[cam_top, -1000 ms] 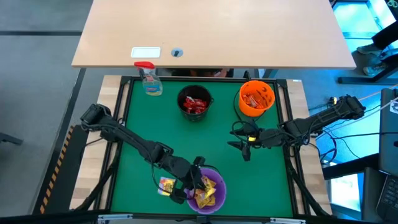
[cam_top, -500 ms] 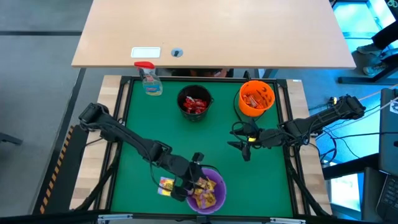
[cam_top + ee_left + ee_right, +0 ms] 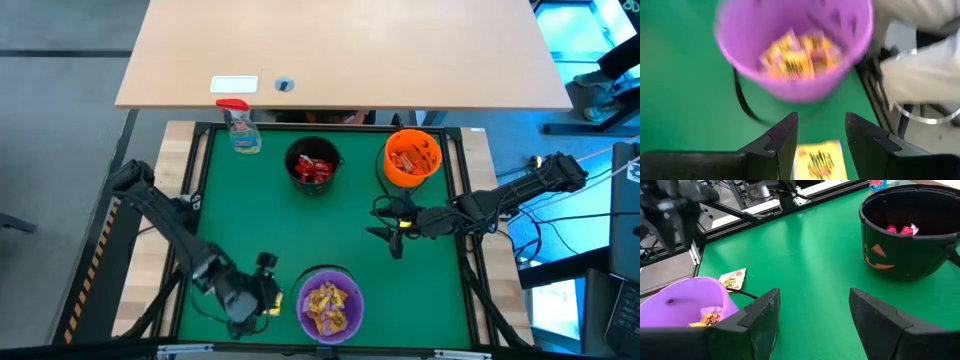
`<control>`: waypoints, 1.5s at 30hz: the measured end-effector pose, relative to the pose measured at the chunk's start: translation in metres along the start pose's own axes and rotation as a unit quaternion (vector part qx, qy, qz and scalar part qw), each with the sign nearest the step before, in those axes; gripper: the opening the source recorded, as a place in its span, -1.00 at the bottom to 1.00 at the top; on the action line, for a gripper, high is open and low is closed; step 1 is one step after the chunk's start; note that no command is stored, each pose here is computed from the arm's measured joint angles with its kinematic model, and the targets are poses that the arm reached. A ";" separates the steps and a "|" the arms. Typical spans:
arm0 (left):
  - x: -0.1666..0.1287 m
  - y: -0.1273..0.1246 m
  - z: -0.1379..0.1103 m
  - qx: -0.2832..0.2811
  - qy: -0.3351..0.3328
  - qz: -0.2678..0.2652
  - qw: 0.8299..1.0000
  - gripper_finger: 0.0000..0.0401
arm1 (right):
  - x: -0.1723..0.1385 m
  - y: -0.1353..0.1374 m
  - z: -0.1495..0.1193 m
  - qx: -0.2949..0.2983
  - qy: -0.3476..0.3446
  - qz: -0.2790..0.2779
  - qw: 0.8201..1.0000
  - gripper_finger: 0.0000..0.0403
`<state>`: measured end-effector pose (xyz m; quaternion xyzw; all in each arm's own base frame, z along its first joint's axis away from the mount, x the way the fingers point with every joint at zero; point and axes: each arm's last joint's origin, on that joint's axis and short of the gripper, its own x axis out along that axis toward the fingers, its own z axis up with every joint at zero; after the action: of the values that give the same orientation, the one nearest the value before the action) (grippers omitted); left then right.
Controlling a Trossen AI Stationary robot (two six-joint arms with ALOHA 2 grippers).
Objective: Sort candy
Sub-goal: Put the yellow candy into the violet bucket
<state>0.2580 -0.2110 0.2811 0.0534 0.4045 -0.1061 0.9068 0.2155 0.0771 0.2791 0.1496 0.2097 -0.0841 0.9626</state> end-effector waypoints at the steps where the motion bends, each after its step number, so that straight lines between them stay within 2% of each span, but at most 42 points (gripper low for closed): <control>1: 0.004 -0.005 -0.007 0.000 0.013 0.001 1.000 -0.23 | 0.000 0.000 0.000 0.000 0.000 0.000 1.000 0.17; 5: 0.023 -0.019 -0.033 -0.021 0.064 0.001 0.998 -0.23 | 0.000 0.000 0.000 0.012 0.000 0.000 1.000 0.17; 10: 0.049 -0.022 -0.055 -0.032 0.117 0.012 0.993 -0.23 | 0.000 0.000 0.000 0.016 0.001 0.001 1.000 0.17; 18: 0.084 -0.013 -0.072 -0.051 0.197 -0.013 0.979 -0.21 | 0.000 0.000 0.000 0.027 0.001 0.001 1.000 0.17; 28: 0.096 -0.001 -0.071 -0.064 0.209 -0.010 0.976 0.33 | 0.000 0.000 0.000 0.027 0.002 0.001 1.000 0.17; 31: 0.095 -0.002 -0.071 -0.062 0.207 -0.007 0.976 0.43 | 0.000 0.000 0.000 0.027 0.002 0.000 1.000 0.17; 41: 0.124 -0.007 -0.089 -0.054 0.248 0.006 0.967 0.46 | 0.000 0.000 -0.001 0.029 0.009 0.008 1.000 0.17; 45: 0.123 -0.006 -0.090 -0.060 0.252 0.016 0.966 0.40 | 0.000 0.000 -0.001 0.029 0.010 0.008 1.000 0.17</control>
<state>0.2717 -0.2191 0.1292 0.0304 0.6250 -0.0503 0.7784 0.2151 0.0775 0.2782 0.1794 0.2153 -0.0814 0.9565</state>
